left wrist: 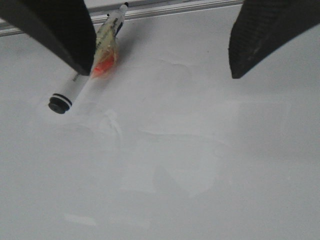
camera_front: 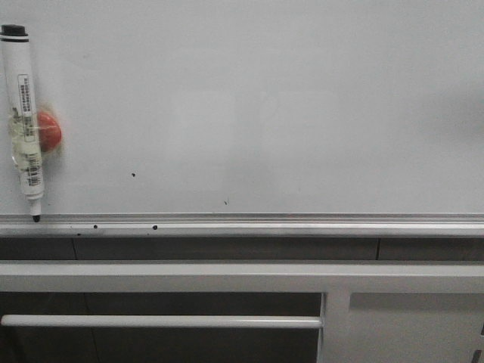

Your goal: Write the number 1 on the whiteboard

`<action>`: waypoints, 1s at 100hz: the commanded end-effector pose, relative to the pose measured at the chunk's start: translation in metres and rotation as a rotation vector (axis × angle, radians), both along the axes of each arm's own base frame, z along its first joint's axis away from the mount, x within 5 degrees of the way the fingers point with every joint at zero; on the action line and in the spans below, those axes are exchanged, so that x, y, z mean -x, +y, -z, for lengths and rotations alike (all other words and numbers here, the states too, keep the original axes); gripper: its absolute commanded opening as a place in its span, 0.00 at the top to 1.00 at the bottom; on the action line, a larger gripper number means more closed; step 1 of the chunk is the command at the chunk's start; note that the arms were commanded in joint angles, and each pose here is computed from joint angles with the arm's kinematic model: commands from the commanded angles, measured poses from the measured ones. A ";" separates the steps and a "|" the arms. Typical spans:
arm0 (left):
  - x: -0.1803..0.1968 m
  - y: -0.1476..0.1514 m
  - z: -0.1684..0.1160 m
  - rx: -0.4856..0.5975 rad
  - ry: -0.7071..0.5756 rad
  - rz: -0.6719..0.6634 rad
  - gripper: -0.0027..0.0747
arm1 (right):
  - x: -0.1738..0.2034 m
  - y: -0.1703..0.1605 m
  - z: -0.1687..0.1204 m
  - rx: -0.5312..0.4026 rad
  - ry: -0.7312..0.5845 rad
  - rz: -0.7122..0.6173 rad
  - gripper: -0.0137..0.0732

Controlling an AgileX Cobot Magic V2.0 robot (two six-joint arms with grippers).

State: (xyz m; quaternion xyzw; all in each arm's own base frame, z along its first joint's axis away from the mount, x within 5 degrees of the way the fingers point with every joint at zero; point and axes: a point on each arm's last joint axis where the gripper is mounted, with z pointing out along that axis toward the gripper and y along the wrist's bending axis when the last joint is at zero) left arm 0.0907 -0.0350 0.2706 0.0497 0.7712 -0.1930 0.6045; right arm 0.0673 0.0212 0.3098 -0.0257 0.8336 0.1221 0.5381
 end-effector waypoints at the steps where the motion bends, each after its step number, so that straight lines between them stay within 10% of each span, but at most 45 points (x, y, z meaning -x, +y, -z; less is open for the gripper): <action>1: -0.003 -0.002 -0.005 0.045 -0.092 -0.001 0.32 | -0.004 -0.001 -0.016 0.005 -0.092 0.014 0.92; 100: -0.035 -0.072 0.069 0.027 -0.022 0.155 0.40 | -0.005 -0.002 -0.018 0.003 -0.121 0.025 0.92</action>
